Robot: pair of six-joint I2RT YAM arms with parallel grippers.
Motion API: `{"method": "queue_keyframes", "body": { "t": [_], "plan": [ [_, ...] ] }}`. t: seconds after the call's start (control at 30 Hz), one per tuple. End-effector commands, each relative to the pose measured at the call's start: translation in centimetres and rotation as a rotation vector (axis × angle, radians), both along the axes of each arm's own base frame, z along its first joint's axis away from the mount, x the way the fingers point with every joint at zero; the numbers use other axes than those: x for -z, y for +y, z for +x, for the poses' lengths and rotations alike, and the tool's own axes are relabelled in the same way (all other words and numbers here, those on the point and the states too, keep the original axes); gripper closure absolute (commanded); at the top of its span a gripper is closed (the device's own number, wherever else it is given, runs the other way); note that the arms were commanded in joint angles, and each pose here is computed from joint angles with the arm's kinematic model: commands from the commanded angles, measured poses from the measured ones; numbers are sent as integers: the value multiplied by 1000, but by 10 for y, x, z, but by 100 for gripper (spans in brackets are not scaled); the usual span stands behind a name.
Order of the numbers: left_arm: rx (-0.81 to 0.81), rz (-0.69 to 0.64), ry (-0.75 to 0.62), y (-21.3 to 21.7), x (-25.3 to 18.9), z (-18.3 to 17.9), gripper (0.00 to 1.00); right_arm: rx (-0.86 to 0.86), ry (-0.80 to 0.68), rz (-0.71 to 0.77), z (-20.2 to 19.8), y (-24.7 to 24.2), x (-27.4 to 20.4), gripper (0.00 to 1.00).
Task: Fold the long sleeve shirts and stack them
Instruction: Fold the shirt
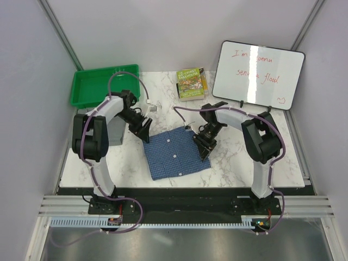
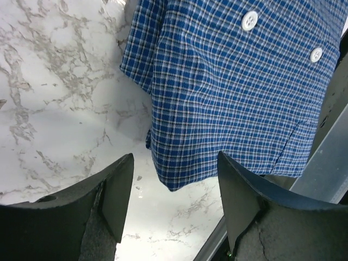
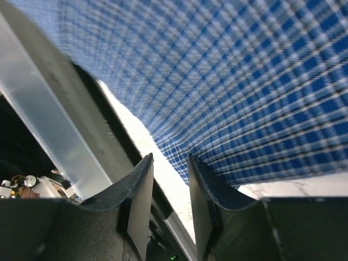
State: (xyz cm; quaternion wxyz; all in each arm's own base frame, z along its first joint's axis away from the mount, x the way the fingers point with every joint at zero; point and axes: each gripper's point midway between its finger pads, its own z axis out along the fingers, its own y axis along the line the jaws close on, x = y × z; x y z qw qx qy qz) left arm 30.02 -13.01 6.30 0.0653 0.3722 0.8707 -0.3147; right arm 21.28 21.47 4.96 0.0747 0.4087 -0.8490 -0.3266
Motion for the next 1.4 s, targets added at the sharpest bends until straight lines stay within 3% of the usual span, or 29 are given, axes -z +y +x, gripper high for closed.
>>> {"method": "queue_keyframes", "body": {
  "t": [0.0,0.1,0.27,0.3,0.4,0.57,0.7,0.73,0.9,0.93,1.03,1.07,1.2,1.37],
  "plan": [
    [75,17,-49,7,-8,-1,31,-36,-67,-59,8,-11,25,60],
    [84,10,-34,6,-4,1,40,-44,-65,-72,8,-14,30,61],
    [48,45,-90,7,10,33,89,-50,-78,-86,10,-16,32,60],
    [32,61,-99,8,15,39,95,-47,-82,-85,11,-15,33,60],
    [-6,87,-113,8,31,61,98,-40,-89,-88,16,-13,34,60],
    [-22,69,-138,0,33,86,98,-16,-96,-50,20,-5,21,56],
    [-38,52,-185,-11,28,111,88,13,-98,80,26,13,-22,47],
    [-33,49,-190,-15,27,113,79,28,-100,109,30,16,-31,42],
    [-158,-73,-233,-21,-33,129,50,217,-231,274,111,30,-91,38],
    [-186,-108,-230,-18,-44,127,34,246,-245,296,122,34,-96,38],
    [-223,-236,-200,-33,-87,99,31,300,-271,337,151,51,-96,40],
    [-228,-268,-174,-39,-93,90,23,310,-274,340,161,57,-89,41],
    [-298,-322,50,-54,-77,47,23,345,-220,304,167,61,-54,46],
    [-346,-270,171,-53,-27,36,31,438,-173,186,179,30,11,48]
  ]
}}
